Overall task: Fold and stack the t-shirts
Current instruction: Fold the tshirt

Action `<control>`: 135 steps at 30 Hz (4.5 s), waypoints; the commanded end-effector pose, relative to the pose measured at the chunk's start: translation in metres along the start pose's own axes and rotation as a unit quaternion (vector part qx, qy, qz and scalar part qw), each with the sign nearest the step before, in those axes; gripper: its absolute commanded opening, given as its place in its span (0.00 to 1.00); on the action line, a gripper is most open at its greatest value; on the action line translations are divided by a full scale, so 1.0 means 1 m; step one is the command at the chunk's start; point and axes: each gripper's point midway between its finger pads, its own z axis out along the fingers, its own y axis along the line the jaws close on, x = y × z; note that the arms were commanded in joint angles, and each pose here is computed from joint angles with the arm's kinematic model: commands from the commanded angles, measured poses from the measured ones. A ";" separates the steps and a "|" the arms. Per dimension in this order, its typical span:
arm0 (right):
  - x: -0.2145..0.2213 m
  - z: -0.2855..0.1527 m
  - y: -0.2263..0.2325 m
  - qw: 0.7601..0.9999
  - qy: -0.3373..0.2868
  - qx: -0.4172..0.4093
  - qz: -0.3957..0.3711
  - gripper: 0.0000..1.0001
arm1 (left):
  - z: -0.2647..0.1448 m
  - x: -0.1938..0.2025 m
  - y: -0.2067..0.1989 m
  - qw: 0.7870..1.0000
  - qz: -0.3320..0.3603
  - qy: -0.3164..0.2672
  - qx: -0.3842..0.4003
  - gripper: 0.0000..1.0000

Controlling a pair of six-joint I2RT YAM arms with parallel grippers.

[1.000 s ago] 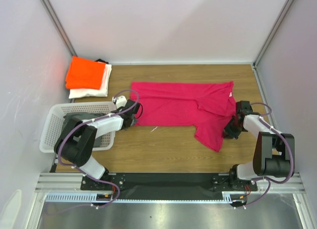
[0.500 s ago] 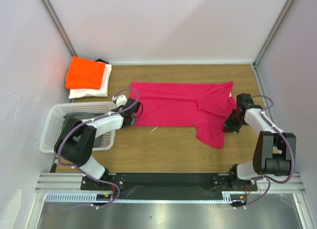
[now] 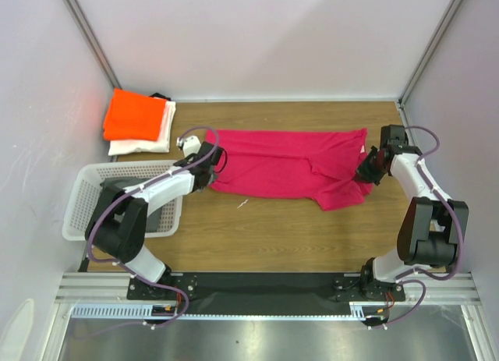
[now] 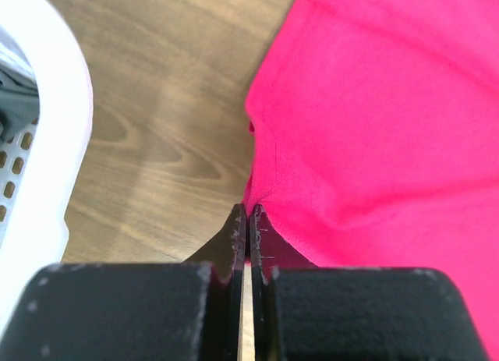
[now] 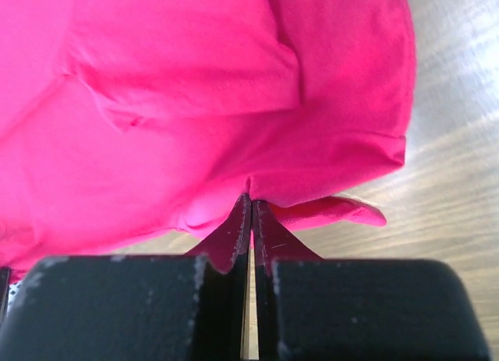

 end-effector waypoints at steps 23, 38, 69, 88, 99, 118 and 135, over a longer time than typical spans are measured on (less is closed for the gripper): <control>-0.113 0.014 0.054 0.994 -0.073 -0.078 0.002 0.00 | 0.034 -0.075 -0.022 0.992 -0.119 -0.015 -0.028 0.00; -0.155 0.050 0.070 0.993 -0.068 -0.091 -0.010 0.00 | 0.063 -0.098 -0.047 0.996 -0.074 -0.024 -0.031 0.00; -0.174 0.089 0.078 0.992 -0.047 -0.108 -0.049 0.20 | 0.091 -0.107 -0.057 0.998 -0.034 -0.036 -0.036 0.36; -0.160 0.004 0.108 0.980 -0.071 -0.173 -0.063 0.71 | 0.020 -0.122 -0.100 0.985 -0.083 -0.026 0.146 0.81; -0.137 0.000 0.091 0.985 -0.057 -0.156 -0.056 0.73 | 0.062 -0.088 -0.107 0.978 -0.174 0.035 0.107 0.88; -0.150 0.001 0.082 0.986 -0.066 -0.143 -0.049 0.74 | 0.120 -0.138 -0.124 0.953 -0.297 -0.014 0.066 0.88; -0.136 0.008 0.075 0.988 -0.047 -0.136 -0.048 0.75 | 0.051 -0.161 -0.088 0.989 -0.096 -0.072 0.088 0.88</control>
